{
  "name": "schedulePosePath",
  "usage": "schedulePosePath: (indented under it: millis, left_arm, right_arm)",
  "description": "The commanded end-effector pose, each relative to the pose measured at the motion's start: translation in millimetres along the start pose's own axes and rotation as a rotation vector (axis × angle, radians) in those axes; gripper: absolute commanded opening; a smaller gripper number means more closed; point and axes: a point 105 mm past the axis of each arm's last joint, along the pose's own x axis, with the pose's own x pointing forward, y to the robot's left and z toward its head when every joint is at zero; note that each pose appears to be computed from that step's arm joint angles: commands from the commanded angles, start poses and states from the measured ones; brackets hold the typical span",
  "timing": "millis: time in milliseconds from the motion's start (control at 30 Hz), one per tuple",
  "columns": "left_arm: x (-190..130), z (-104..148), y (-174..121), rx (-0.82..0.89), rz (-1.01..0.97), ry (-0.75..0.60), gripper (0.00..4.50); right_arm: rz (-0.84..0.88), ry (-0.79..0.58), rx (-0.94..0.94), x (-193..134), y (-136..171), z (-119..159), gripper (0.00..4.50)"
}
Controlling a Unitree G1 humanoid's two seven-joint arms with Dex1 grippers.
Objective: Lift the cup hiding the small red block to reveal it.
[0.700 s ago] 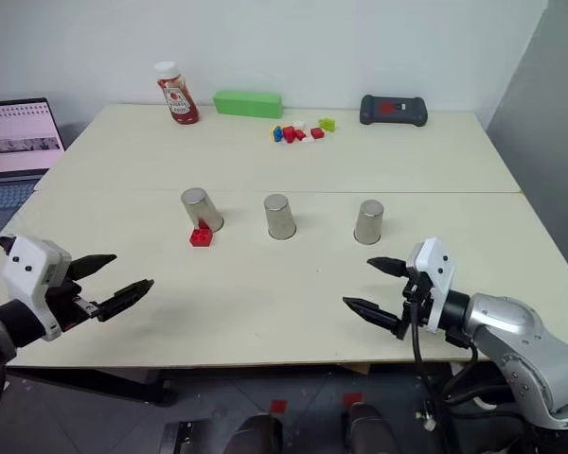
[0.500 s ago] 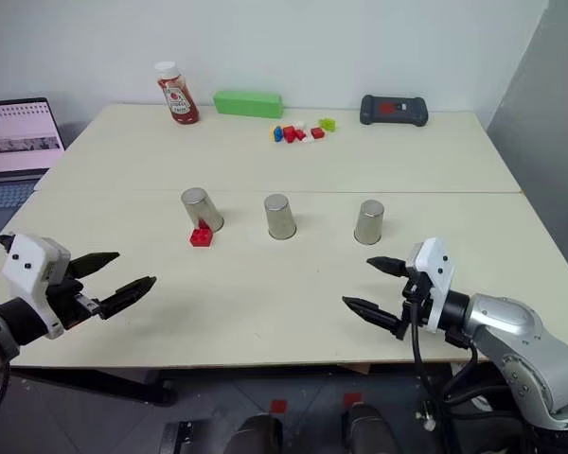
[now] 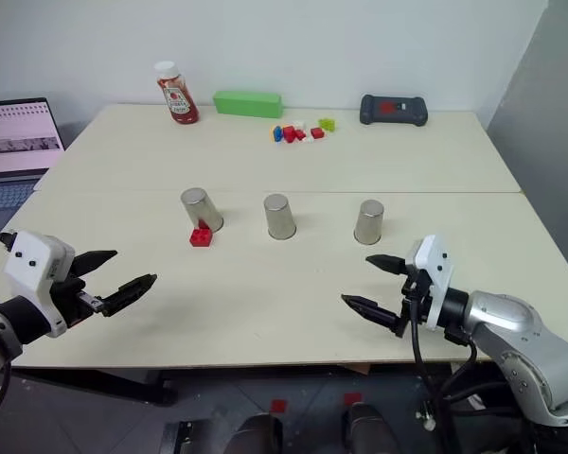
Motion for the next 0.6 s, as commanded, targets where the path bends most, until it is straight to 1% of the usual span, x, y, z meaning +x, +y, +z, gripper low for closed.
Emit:
schedulePosePath:
  millis: [33, 600]
  left_arm:
    - [-5.5, 10.3, 0.4, 0.028, 0.018, -0.026, 4.48]
    - [-7.8, 8.5, 2.8, 0.025, 0.034, -0.016, 4.48]
  right_arm:
    - [0.021, -0.022, -0.037, 0.0, 2.4, 8.2, 4.50]
    - [0.046, -0.033, -0.051, 5.3, 2.5, 12.7, 4.50]
